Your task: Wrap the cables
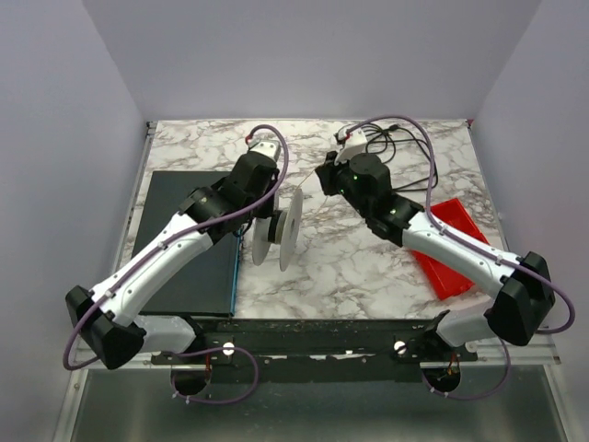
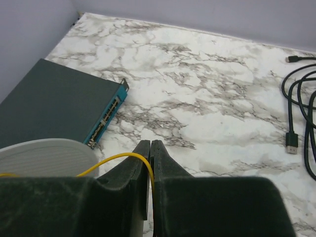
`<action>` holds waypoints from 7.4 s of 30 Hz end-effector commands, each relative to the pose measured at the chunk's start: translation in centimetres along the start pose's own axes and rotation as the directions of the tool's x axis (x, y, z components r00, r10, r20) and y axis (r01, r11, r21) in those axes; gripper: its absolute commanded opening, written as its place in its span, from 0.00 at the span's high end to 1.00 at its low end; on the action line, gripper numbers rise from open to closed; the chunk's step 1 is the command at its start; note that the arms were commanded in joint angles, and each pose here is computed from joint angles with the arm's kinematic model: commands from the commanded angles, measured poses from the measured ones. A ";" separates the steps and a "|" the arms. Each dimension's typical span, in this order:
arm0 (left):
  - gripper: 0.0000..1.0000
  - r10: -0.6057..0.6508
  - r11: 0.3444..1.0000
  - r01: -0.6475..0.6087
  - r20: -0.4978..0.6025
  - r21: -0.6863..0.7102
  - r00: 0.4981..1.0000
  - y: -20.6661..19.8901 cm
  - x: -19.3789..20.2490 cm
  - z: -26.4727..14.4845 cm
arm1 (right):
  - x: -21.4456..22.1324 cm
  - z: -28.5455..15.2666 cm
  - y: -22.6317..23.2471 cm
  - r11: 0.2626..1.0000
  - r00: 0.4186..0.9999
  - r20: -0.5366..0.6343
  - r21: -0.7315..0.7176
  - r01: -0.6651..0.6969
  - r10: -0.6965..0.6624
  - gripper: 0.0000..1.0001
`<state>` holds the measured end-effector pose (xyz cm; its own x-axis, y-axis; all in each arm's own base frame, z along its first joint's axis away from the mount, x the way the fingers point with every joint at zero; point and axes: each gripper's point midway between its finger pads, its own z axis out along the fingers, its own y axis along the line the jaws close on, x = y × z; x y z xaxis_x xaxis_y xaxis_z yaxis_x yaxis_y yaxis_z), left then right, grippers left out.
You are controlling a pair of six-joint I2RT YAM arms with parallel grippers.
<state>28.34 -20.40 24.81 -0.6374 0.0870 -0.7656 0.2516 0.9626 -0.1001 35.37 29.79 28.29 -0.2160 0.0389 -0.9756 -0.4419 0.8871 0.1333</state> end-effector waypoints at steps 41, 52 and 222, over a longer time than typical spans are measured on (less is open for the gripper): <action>1.00 -0.494 0.862 0.487 0.451 0.142 0.743 1.6 -12.6 -8.1 | 10.8 -6.6 11.7 0.707 0.876 -0.338 -0.521 -0.478 0.343 0.99; 1.00 -0.360 0.896 0.435 0.426 -0.091 0.830 2.4 -11.8 -2.5 | 11.1 -6.5 11.9 0.833 0.924 -0.329 -0.441 -0.333 0.195 0.99; 0.49 0.659 0.752 -0.653 -0.141 0.089 0.739 -12.2 17.5 14.4 | 25.0 -3.8 -1.7 0.495 0.361 -0.569 0.096 -0.863 0.739 0.99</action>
<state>29.09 -34.81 8.22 -0.3825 0.6196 -0.6854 0.5039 0.7616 0.4074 24.47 27.58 2.77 -0.9359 0.3472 -0.0593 0.1207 0.4741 0.8722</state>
